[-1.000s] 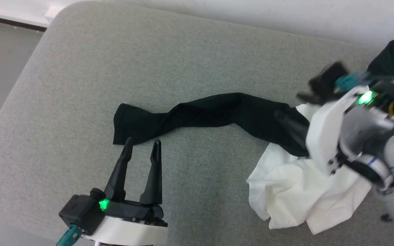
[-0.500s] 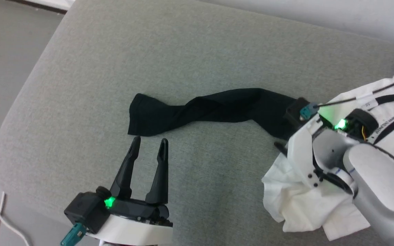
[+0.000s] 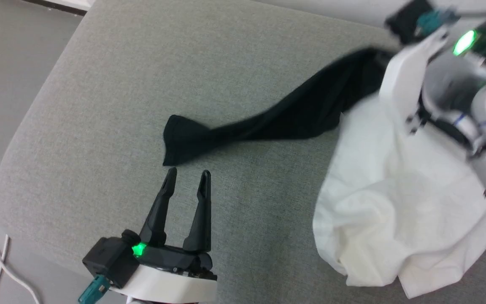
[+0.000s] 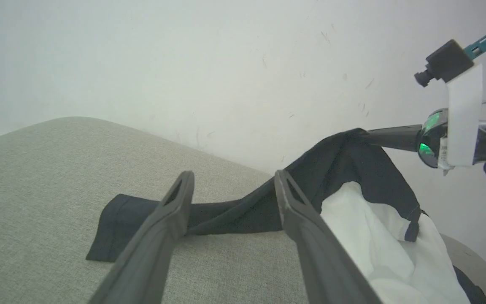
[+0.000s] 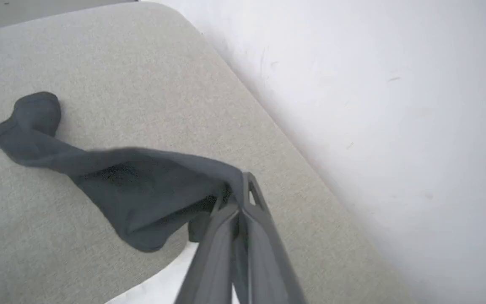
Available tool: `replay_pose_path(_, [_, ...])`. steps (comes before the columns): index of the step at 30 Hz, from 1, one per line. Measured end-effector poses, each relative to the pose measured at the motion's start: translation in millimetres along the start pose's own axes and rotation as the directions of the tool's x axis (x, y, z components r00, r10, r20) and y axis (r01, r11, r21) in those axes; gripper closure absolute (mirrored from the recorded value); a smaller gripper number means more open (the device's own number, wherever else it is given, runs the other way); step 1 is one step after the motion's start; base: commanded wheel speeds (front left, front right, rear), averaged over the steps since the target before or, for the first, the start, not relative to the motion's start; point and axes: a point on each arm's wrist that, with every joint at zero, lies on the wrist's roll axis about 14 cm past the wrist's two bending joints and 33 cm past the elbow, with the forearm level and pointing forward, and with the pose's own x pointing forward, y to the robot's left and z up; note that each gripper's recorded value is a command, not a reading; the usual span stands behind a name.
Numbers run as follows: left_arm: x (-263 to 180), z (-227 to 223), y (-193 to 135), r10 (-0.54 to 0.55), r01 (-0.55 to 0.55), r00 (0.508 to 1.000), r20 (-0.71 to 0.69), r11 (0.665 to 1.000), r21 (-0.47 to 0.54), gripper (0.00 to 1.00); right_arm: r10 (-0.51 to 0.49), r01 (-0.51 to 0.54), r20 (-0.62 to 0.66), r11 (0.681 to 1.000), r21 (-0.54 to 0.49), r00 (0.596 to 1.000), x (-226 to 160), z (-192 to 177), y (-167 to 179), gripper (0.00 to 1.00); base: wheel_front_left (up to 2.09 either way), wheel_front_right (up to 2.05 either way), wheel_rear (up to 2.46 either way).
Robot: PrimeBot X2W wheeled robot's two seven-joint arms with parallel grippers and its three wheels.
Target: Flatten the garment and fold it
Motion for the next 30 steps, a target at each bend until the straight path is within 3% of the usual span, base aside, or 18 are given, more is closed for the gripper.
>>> replay_pose_path(4, [0.5,-3.7,-1.5,0.001,-0.001,1.000,-0.013,1.000,-0.011,0.00,-0.041,0.044,0.040,0.997,-0.060,0.998,7.9,28.3,-19.0,1.00,0.00,0.00,0.00])
replay_pose_path(10, [5.3,-8.9,-8.1,-0.017,0.016,0.999,-0.028,0.999,-0.038,0.00,-0.074,0.068,-0.044,0.989,-0.135,0.996,44.0,-4.9,-34.0,1.00,0.00,0.00,0.00])
replay_pose_path(12, [5.8,-9.7,-8.2,-0.015,0.013,0.999,-0.032,0.999,-0.039,0.00,-0.080,0.071,-0.055,0.987,-0.146,0.995,56.5,-18.6,-36.7,0.53,0.00,0.00,0.00])
replay_pose_path(13, [5.6,-9.9,-7.5,-0.011,0.010,0.999,-0.034,0.999,-0.039,0.00,-0.086,0.076,-0.057,0.984,-0.159,0.995,62.5,-24.2,-38.2,0.00,0.00,0.00,0.00])
replay_pose_path(21, [7.8,-20.1,-1.4,0.013,-0.014,0.998,-0.068,1.000,-0.017,0.00,-0.018,0.024,0.049,0.992,-0.120,0.999,93.2,-19.3,-14.6,0.00,0.00,0.00,0.00])
replay_pose_path(30, [6.6,-17.9,-0.5,-0.007,0.009,0.998,-0.057,0.999,0.036,0.00,-0.095,0.065,0.258,0.990,0.125,0.961,48.9,12.2,-38.9,0.00,0.00,0.00,0.00])
